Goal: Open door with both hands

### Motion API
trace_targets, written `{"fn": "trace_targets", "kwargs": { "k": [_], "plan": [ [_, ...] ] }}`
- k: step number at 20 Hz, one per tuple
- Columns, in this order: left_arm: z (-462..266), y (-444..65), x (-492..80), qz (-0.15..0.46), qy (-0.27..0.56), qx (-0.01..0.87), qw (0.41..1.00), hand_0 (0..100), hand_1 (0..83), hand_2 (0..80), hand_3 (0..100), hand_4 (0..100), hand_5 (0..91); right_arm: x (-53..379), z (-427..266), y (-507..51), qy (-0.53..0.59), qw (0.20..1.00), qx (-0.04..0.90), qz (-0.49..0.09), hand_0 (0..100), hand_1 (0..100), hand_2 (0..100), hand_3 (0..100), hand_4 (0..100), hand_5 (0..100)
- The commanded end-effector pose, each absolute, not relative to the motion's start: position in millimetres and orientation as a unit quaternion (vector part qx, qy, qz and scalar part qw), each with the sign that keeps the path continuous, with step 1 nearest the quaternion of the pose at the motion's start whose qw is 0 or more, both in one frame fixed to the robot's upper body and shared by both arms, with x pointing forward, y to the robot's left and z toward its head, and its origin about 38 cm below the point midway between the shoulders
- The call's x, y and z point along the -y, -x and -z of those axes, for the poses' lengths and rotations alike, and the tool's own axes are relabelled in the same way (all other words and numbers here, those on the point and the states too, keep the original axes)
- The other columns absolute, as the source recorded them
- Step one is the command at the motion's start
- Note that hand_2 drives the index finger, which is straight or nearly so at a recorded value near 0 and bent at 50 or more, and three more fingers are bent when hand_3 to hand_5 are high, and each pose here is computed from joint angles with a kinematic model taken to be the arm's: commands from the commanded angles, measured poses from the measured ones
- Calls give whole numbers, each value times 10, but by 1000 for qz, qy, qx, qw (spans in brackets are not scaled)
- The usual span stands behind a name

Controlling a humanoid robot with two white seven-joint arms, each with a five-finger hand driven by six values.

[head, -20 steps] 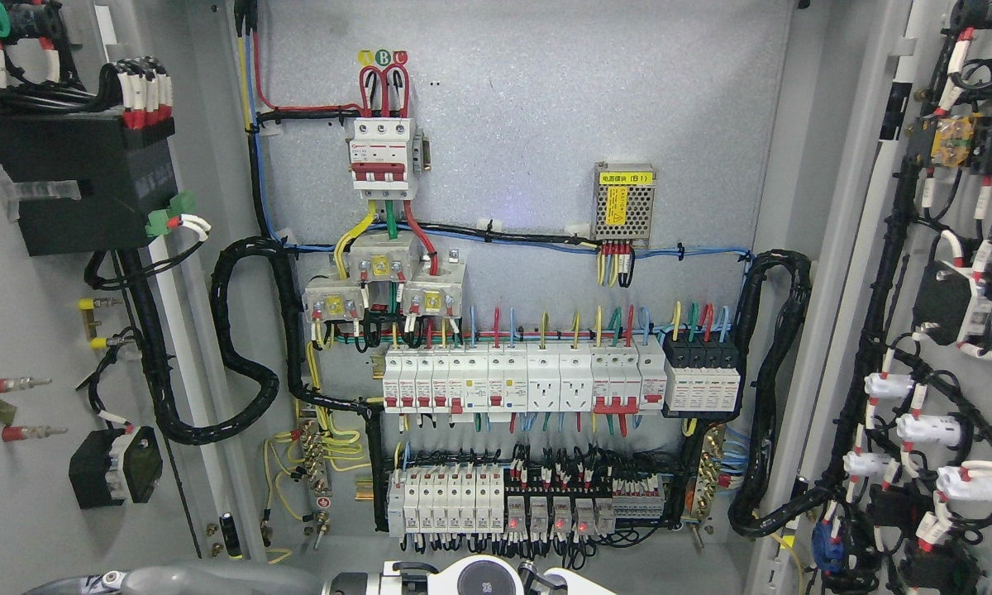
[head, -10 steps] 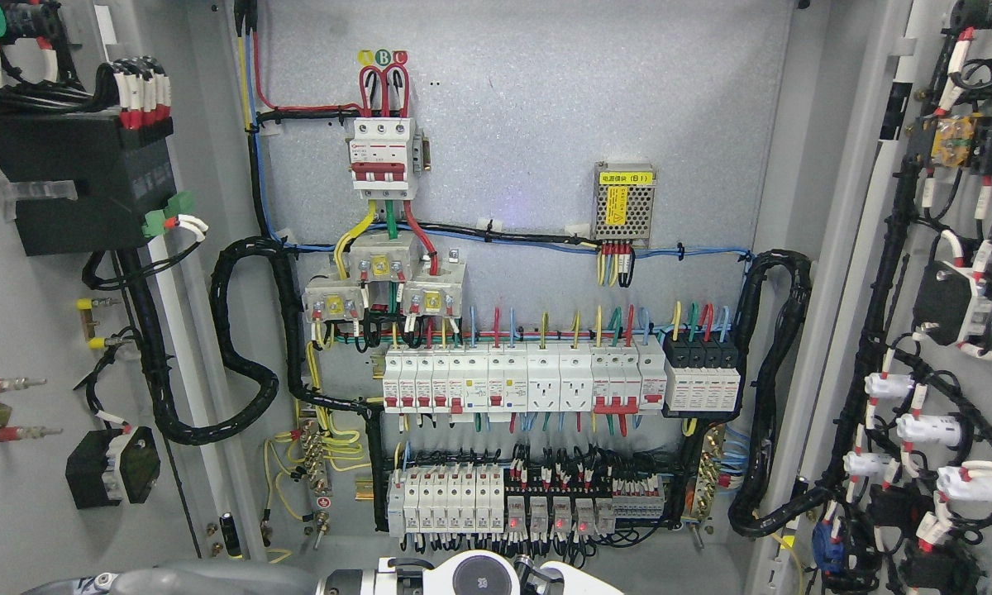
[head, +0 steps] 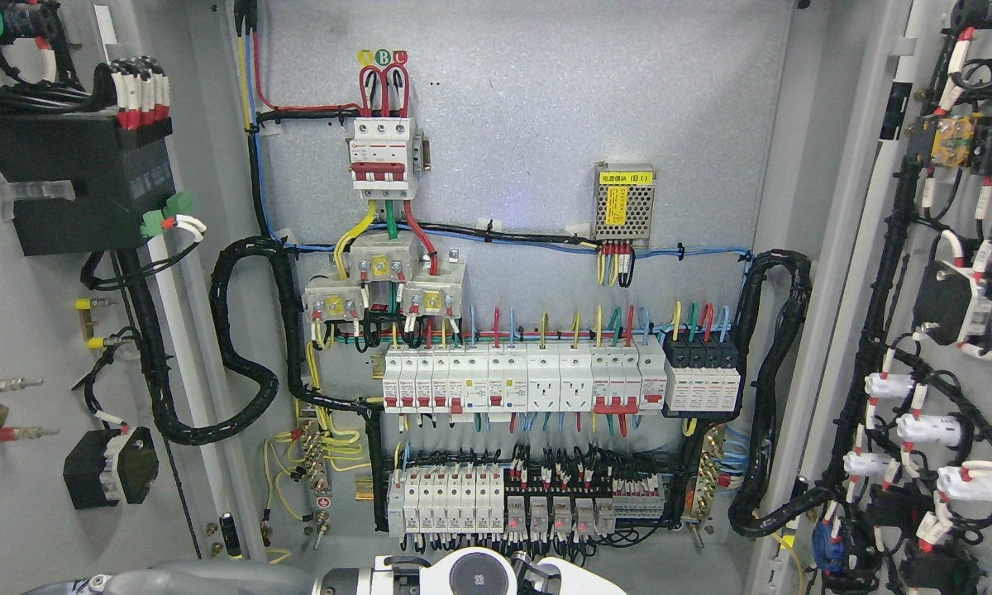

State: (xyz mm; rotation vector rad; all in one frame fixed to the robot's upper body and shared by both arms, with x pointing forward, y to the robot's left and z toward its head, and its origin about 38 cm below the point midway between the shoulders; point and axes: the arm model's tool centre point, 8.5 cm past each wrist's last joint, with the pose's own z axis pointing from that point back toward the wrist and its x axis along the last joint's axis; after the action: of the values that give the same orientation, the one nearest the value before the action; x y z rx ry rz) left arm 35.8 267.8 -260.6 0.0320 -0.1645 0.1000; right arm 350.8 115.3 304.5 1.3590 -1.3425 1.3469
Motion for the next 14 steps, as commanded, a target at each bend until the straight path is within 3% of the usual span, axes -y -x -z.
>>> {"fn": "trace_targets", "kwargs": {
  "k": [1, 8, 14],
  "plan": [
    [2605, -431, -2665, -49, -14, 92, 994, 296, 0, 28, 27, 36, 0, -1165, -3045, -3496, -536, 390, 526, -533, 218, 0, 0, 0, 0, 0],
    [2605, -433, -2665, -49, -14, 93, 994, 296, 0, 27, 27, 36, 0, -1037, -3137, -3393, -572, 369, 548, -487, 218, 0, 0, 0, 0, 0],
    [2605, -431, -2665, -49, -14, 92, 994, 296, 0, 28, 27, 37, 0, -683, -3226, -3631, -540, 356, 620, -443, 218, 0, 0, 0, 0, 0]
  ]
}}
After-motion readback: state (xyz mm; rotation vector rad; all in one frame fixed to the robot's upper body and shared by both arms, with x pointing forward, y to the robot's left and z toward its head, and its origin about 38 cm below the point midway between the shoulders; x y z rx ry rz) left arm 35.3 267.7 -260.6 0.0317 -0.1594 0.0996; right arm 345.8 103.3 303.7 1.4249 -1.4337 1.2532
